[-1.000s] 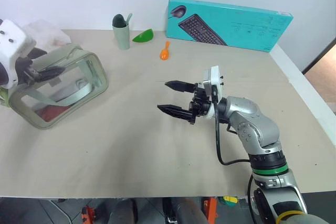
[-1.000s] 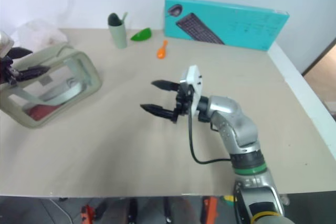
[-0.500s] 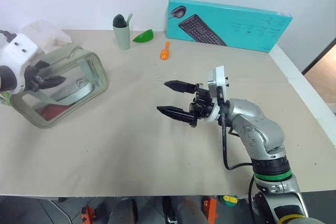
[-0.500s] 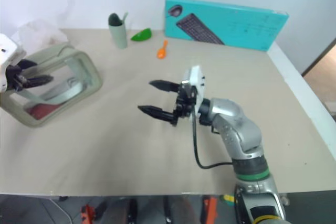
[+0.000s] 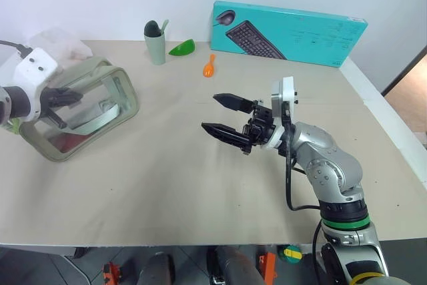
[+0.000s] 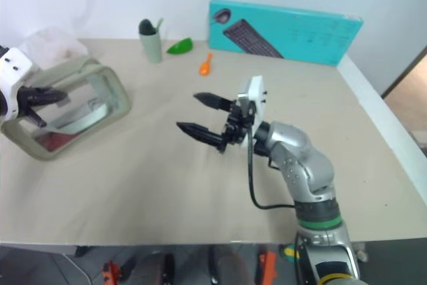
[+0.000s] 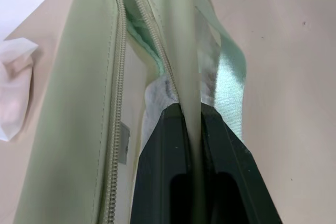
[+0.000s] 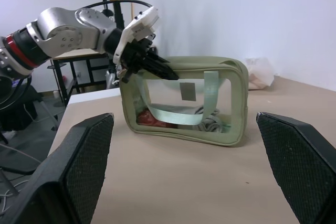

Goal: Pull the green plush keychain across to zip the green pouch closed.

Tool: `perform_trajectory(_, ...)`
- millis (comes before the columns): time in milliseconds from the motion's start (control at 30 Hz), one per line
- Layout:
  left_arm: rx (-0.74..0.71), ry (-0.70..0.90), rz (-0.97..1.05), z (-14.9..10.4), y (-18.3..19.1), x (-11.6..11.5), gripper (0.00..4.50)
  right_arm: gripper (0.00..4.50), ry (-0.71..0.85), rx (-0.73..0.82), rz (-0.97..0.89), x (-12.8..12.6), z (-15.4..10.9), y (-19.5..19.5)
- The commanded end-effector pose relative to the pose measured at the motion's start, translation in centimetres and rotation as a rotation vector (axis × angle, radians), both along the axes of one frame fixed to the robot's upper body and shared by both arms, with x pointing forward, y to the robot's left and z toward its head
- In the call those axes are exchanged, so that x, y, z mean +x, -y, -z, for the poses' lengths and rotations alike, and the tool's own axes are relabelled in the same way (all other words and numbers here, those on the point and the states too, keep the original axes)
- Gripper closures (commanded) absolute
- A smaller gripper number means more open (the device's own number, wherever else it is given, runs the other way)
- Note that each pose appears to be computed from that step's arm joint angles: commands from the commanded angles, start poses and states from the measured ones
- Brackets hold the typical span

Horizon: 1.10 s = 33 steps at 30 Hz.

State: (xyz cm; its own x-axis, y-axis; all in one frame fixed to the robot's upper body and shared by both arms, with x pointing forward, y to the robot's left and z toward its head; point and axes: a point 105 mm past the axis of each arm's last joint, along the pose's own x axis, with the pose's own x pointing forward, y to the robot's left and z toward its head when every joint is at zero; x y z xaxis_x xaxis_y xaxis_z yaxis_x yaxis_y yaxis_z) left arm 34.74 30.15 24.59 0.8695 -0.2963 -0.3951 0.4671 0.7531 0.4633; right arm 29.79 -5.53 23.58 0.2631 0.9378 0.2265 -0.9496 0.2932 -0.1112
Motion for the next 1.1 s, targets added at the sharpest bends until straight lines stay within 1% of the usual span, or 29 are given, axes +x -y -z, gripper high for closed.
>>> perform_trajectory(33,0.015,0.035,0.021,-1.2,0.5,0.0,4.46,0.0,0.071,0.022,-0.006,-0.7,-1.5,-0.1)
perform_trajectory(200,0.022,0.064,0.079,-1.9,1.8,0.1,4.46,0.0,0.084,0.013,0.006,-0.6,-1.6,0.2)
perform_trajectory(300,-0.009,0.061,0.282,-2.5,5.8,-1.3,4.46,0.0,0.103,0.025,0.011,-0.7,-2.8,1.6)
perform_trajectory(367,-0.024,0.043,0.362,-2.4,7.3,-2.0,4.46,0.0,0.114,0.021,0.009,-0.9,-3.3,2.4)
perform_trajectory(533,-0.018,-0.011,0.543,-1.6,10.1,-3.6,4.46,0.0,0.148,-0.019,0.004,-1.5,-4.0,4.2)
perform_trajectory(633,0.001,-0.07,0.677,-0.9,11.6,-4.8,4.46,0.0,0.187,-0.015,0.005,-2.3,-5.6,6.3)
perform_trajectory(800,0.011,-0.093,0.765,-0.6,13.2,-4.6,4.46,0.0,0.202,-0.001,0.036,-2.4,-6.7,7.9)
perform_trajectory(1000,-0.005,-0.078,0.909,-1.1,16.6,-4.5,4.46,0.0,0.2,-0.012,0.044,-2.4,-6.1,7.5)
perform_trajectory(1100,-0.003,-0.074,0.95,-1.1,17.8,-4.4,4.46,0.0,0.199,-0.018,0.039,-2.5,-5.8,7.1)
